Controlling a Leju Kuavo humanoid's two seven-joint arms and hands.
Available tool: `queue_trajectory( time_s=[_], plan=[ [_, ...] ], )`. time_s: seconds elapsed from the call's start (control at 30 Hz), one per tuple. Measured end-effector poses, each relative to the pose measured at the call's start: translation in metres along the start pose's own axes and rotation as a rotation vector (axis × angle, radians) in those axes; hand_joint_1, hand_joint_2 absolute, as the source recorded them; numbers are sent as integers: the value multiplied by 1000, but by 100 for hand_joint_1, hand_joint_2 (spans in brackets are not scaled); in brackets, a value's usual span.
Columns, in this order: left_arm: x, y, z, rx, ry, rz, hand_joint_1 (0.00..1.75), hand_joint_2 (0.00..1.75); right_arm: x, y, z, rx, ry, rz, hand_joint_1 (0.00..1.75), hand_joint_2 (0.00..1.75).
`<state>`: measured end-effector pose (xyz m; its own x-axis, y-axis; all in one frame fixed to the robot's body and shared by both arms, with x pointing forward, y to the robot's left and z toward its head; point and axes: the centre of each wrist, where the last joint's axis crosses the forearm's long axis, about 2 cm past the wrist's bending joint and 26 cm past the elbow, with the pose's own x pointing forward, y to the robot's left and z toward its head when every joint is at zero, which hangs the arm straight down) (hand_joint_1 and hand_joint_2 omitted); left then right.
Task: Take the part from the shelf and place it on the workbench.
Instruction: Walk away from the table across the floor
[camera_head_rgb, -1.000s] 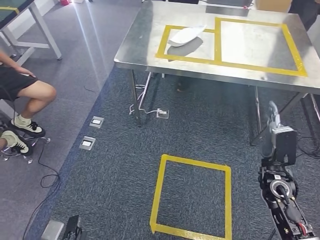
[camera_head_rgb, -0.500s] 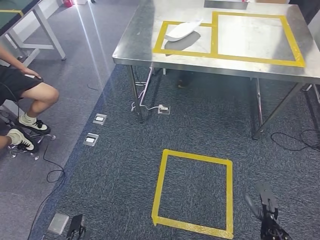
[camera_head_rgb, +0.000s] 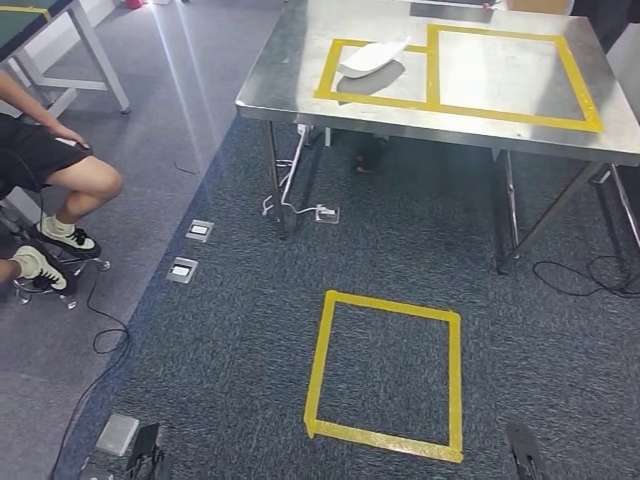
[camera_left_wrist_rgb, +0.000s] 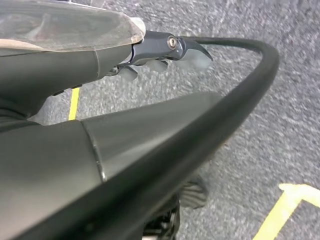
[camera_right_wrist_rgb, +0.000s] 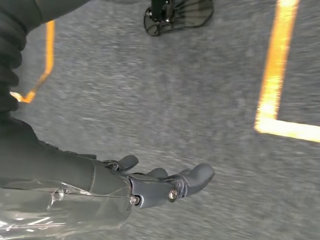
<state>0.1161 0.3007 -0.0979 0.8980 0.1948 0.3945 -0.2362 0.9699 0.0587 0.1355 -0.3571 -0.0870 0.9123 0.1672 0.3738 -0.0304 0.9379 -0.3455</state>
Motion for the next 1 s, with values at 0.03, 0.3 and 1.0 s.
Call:
queue_trajectory(
  time_s=[0.03, 0.3, 1.0],
  plan=[
    [0, 0, 0, 1, 1, 0, 0, 0, -4, 2, 1, 2, 20, -2, 0, 175],
    [-1, 0, 0, 2, 5, 0, 0, 0, -17, 9, 4, 1, 82, -9, 0, 175],
    [-6, 8, 0, 10, -5, 15, 0, 0, -13, 18, 5, 15, 30, -25, 0, 0]
  ],
)
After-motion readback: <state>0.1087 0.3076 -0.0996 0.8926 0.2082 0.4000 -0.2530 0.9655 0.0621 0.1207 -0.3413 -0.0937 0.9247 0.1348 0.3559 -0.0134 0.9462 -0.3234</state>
